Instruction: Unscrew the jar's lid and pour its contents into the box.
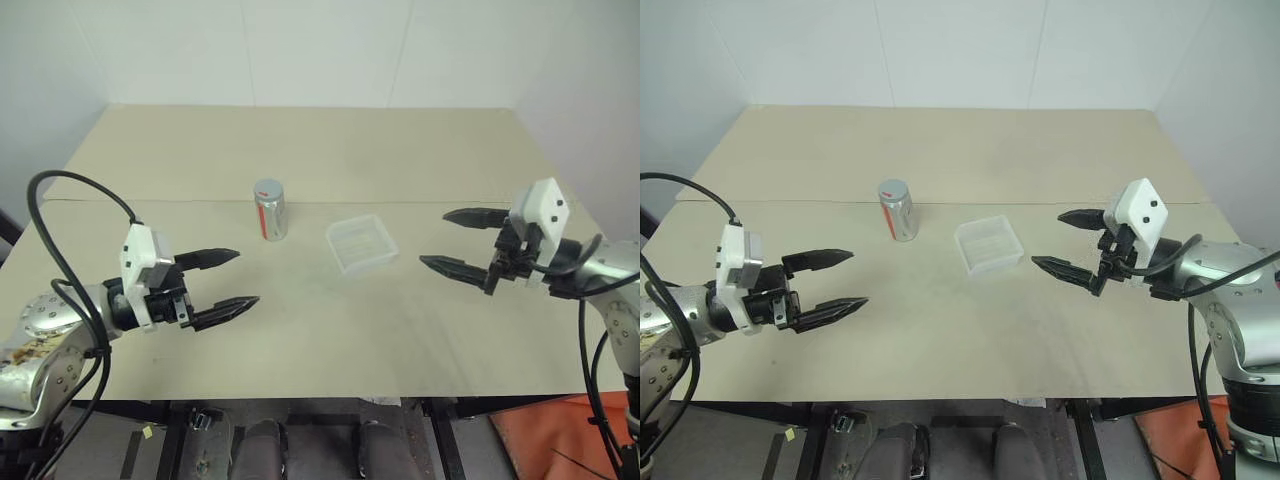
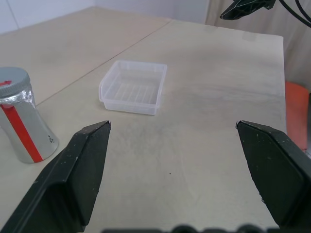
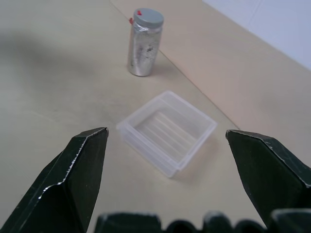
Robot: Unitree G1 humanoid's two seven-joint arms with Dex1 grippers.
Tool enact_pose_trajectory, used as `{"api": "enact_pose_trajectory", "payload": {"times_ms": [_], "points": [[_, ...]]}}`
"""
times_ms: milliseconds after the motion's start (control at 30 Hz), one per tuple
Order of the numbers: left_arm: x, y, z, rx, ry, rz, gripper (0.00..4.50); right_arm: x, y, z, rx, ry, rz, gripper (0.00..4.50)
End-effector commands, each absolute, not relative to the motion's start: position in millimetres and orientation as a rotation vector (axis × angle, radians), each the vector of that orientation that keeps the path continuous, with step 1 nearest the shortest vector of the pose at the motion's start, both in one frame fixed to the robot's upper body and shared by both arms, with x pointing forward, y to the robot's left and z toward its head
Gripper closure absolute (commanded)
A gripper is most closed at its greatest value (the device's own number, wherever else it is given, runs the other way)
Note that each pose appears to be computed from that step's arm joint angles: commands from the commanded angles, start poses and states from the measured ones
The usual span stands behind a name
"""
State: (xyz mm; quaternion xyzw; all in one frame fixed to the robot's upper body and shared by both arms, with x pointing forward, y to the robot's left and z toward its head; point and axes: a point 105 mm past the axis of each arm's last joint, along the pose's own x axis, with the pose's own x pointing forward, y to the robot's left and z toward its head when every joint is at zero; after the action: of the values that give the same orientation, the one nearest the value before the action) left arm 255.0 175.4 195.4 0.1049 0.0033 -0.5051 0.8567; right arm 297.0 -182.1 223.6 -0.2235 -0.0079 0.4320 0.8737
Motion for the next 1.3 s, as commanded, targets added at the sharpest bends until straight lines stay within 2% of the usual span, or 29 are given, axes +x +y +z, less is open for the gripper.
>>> {"api": "enact_pose_trajectory", "payload": {"times_ms": [33, 400, 533, 700, 1000, 1300], "points": [[256.5, 172.0, 201.3, 0.246, -0.030, -1.055, 0.02, 296.8, -180.0, 236.7, -0.506, -0.074, 0.884, 0.00], [283.7, 177.1, 188.2, 0.273, -0.028, -0.862, 0.02, 293.8, -170.6, 239.2, -0.473, -0.102, 0.898, 0.00], [309.8, 185.6, 174.9, 0.206, -0.077, -0.645, 0.02, 292.4, -168.1, 238.1, -0.466, -0.107, 0.900, 0.00], [337.8, 176.7, 160.8, 0.134, -0.126, -0.524, 0.02, 293.2, -164.0, 240.8, -0.461, -0.122, 0.903, 0.00], [386.7, 164.0, 156.9, 0.105, -0.213, -0.402, 0.02, 292.0, -161.1, 245.3, -0.463, -0.141, 0.900, 0.00], [408.8, 147.9, 149.9, 0.111, -0.212, -0.414, 0.02, 291.2, -162.4, 248.8, -0.451, -0.156, 0.852, 0.00]]}}
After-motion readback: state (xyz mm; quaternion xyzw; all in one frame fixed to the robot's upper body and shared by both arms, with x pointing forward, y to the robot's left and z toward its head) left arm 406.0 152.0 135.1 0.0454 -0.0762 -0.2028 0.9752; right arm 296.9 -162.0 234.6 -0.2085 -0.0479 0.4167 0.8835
